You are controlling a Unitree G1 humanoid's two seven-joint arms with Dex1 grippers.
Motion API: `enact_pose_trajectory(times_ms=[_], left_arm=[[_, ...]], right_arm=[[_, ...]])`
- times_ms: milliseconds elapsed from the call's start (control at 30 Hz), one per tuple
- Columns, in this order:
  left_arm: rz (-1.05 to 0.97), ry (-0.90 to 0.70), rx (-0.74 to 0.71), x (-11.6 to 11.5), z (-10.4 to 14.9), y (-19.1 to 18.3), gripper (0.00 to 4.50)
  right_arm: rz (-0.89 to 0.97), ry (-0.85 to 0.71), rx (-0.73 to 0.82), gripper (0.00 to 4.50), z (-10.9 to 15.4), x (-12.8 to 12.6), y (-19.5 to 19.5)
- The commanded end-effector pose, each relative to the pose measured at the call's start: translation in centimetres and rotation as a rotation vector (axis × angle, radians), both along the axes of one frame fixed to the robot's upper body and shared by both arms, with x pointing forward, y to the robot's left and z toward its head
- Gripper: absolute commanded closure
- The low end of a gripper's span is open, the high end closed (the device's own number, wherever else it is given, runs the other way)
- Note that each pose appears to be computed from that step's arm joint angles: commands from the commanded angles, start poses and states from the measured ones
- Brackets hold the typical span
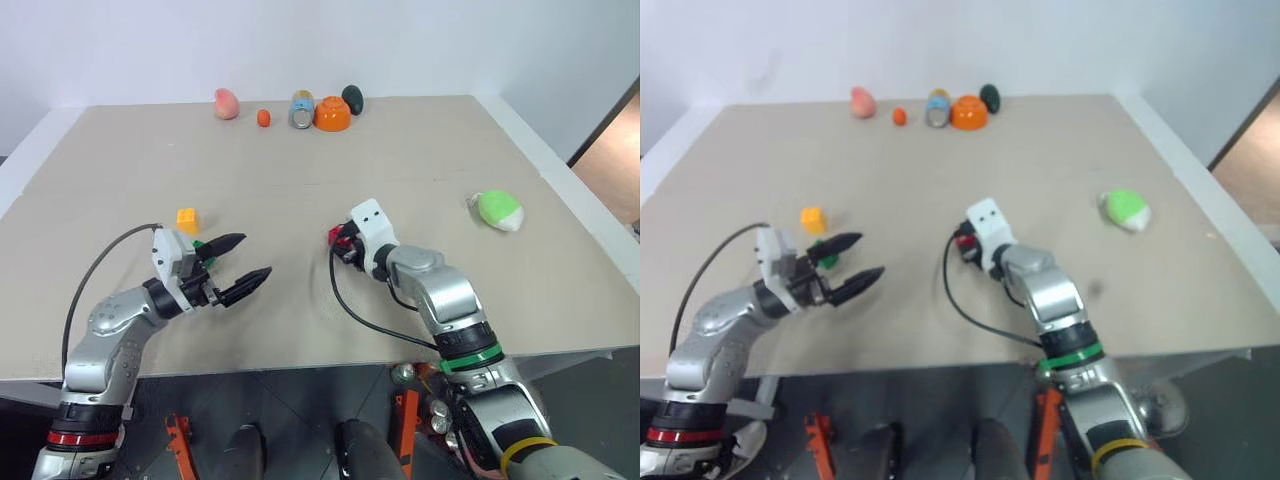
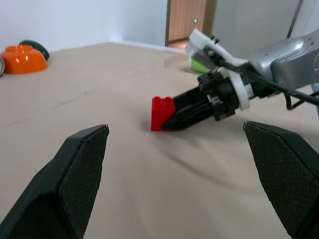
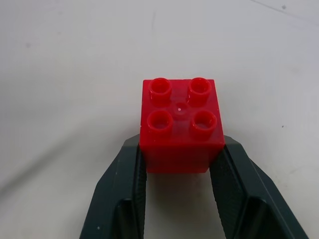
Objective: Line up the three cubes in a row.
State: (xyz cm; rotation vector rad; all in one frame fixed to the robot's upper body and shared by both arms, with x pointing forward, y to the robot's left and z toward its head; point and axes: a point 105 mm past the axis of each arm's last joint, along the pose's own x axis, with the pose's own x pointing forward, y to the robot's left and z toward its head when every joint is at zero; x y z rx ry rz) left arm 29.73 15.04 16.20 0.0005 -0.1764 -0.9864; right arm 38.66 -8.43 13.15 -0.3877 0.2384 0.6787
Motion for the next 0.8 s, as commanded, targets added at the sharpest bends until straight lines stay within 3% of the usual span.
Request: enact_pose_trajectory(times_ms=[33,133,200,333,433,800], left_arm=[[-0.039,0.001,0.011,-1.1,0.9,0.6,0.0],[-0.081,0.054,0.026,-2.3,0.5,0.9,0.0],[-0.105,0.087,0.038,-3.1,0.3,1.2,0.0],[-0.11,0.097,0.035,-4.2,0.9,2.1,0.0],[-0.105,0.111,0.044,-4.9,1.4,2.7,0.0],[-0.049,0.141,0.082,-6.9,1.3,3.4,0.0]], right_arm=[[0.256,-0.093,0.025,3.28,2.1,-1.3,-0.4],[0.503,0.002,0.035,3.28,1.9,-3.2,-0.9],[0.61,-0.026,-0.053,3.28,1.5,-3.7,-1.1],[0.614,-0.056,-0.148,3.28,0.8,-1.1,-1.2],[0.677,-0.07,-0.171,3.28,0.7,-0.5,-0.6],[0.918,0.055,-0.215,3.28,-1.0,-2.2,0.8]])
